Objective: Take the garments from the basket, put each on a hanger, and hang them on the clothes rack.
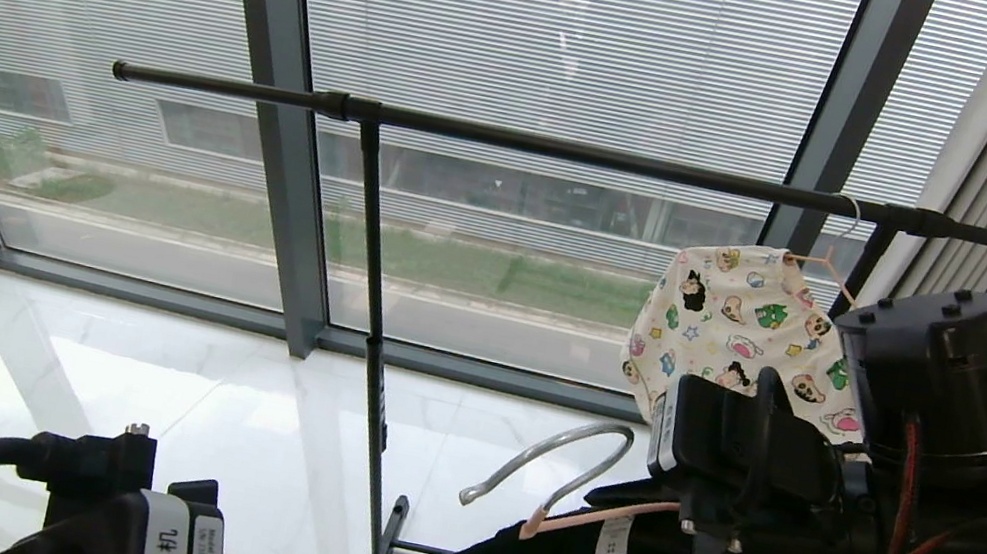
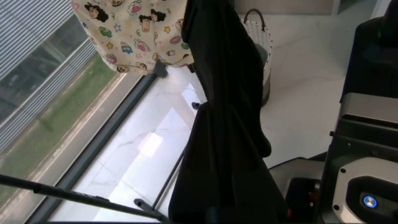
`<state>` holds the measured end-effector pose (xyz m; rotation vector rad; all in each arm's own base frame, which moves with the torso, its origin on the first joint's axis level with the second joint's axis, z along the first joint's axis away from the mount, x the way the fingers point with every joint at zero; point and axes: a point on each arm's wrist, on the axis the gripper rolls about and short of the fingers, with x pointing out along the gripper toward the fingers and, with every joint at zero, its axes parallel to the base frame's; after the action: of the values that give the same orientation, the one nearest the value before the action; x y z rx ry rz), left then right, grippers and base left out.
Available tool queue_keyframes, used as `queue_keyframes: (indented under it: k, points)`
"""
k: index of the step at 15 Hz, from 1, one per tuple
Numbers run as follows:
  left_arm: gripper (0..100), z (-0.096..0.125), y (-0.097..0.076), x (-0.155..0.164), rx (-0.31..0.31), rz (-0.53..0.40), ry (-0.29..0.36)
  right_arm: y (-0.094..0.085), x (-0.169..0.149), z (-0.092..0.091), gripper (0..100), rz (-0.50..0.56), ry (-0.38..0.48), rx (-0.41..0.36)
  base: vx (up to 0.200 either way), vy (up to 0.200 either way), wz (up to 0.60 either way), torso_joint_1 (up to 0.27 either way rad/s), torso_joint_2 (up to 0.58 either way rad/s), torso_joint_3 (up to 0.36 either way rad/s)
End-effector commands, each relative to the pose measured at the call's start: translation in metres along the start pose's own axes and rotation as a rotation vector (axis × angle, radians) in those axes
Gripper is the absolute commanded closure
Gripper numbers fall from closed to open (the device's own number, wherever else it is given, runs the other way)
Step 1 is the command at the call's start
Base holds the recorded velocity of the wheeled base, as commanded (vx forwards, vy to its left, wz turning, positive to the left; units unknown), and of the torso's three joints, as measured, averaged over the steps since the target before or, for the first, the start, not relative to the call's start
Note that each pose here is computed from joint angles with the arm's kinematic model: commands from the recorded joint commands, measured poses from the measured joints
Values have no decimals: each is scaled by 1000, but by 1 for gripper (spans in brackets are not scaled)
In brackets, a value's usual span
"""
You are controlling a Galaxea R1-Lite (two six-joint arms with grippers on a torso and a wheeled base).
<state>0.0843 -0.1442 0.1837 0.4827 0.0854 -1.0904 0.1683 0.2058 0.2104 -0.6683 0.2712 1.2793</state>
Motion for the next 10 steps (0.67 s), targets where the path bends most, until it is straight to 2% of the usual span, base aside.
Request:
queue_keyframes:
  k: [1,2,3,4,7,10]
  points:
    - [100,1,-3,-1,4,-15,-6,5,0,-8,100,-32,-12,-9,0,0,0,0,0,0]
    - [100,1,-4,-1,3,-22,-8,6,0,-10,100,-48,-35,-19,0,0,0,0,0,0]
    - [0,0,-5,-1,4,-24,-7,8,-1,-11,100,-61,-54,-28,0,0,0,0,0,0]
    - [0,1,-4,-1,4,-21,-7,9,-2,-12,100,-72,-73,-41,0,0,0,0,0,0]
    - [0,-2,-4,-1,4,32,18,2,-14,-12,100,-130,-101,-158,0,0,0,0,0,0]
    - [0,-1,-4,-8,7,45,1,-12,-24,-19,100,-205,-92,-132,0,0,0,0,0,0]
